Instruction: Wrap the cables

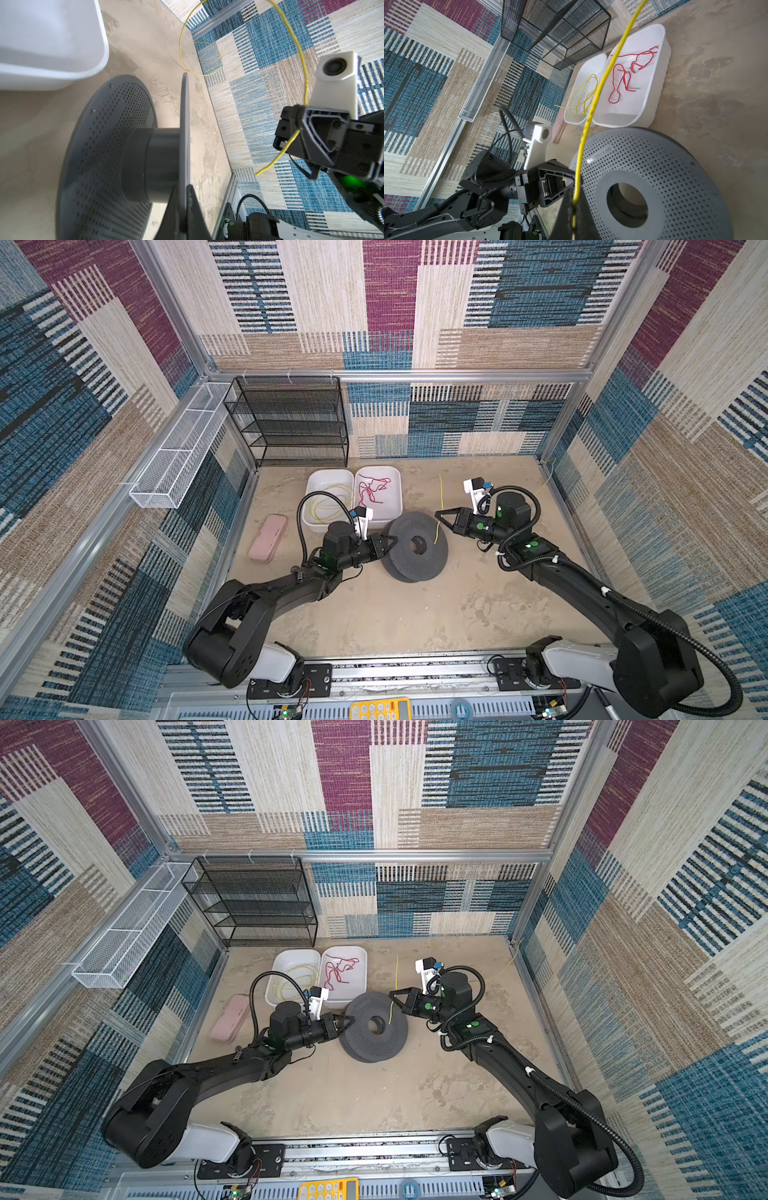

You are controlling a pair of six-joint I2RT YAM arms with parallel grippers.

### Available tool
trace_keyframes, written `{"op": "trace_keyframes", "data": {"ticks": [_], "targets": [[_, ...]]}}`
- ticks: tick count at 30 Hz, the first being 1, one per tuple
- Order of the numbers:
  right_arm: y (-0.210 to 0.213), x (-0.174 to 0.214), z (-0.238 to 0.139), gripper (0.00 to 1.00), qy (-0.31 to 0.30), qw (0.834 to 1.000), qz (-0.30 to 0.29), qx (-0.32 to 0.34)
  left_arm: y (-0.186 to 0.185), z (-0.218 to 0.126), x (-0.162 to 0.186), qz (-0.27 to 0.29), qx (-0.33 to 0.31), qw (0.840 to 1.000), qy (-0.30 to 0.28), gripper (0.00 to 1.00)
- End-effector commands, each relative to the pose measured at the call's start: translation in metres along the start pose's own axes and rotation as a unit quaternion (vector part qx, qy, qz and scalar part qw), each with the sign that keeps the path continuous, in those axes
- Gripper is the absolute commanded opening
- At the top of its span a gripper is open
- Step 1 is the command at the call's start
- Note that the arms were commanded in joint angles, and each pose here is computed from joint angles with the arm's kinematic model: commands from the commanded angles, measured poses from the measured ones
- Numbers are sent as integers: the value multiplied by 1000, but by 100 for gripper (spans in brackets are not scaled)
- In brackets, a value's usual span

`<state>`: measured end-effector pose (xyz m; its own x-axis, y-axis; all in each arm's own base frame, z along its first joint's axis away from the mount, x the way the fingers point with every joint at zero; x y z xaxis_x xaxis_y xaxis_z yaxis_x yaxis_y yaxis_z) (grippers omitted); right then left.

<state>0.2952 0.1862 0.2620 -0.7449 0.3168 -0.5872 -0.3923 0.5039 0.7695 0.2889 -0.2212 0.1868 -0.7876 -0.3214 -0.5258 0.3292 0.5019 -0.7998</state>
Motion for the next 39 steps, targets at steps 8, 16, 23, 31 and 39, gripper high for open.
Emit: {"op": "trace_keyframes", "data": {"ticks": [8, 16, 23, 31, 39], "targets": [[13, -15, -4, 0, -40, 999, -7, -20, -29, -33, -29, 184, -268, 945, -28, 0], [18, -18, -7, 0, -46, 999, -8, -25, -44, -12, -28, 209, -331, 919, -42, 0], [18, -17, -13, 0, -53, 998, -14, -16, -56, 9, -17, 227, -354, 905, -59, 0], [16, -16, -15, 0, -56, 998, -19, -11, -63, 21, -4, 230, -364, 901, -55, 6], [15, -15, -15, 0, -59, 998, -19, -14, -74, 16, 7, 219, -365, 903, -58, 5]]}}
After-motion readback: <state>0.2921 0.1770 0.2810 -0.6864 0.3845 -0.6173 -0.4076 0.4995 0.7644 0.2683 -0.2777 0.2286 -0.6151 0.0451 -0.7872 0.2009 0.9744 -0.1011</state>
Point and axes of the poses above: each gripper's point midway between its finger pads, its own z axis out along the fingers, its own y axis along the line the jaws close on, x = y × z, the point moved 5 cm from there along -z, back along the fingers, and after that the axes turned 1 degree about -z, right-handed, at the moved point
